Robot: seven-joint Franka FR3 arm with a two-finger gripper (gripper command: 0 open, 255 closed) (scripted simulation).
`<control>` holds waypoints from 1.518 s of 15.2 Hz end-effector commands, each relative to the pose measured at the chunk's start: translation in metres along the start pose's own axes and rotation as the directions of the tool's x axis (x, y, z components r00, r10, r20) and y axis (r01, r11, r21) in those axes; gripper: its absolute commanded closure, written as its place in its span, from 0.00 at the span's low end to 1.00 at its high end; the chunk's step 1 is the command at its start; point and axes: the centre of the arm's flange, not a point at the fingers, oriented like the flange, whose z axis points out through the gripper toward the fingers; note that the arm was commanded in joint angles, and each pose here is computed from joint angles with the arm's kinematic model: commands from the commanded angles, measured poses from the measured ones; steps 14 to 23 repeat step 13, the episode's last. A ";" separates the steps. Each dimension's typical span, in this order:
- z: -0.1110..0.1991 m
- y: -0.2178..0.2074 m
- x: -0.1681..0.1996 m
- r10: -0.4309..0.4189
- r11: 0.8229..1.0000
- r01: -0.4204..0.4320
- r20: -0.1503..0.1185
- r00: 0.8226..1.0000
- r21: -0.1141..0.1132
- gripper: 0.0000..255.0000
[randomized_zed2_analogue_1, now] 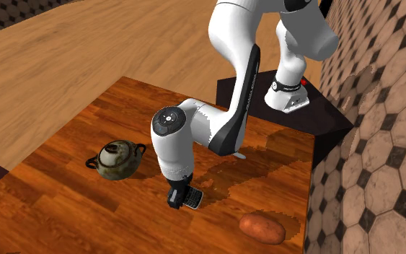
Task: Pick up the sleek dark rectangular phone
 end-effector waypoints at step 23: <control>-0.064 -0.003 -0.002 0.000 1.000 0.000 0.000 1.000 0.000 1.00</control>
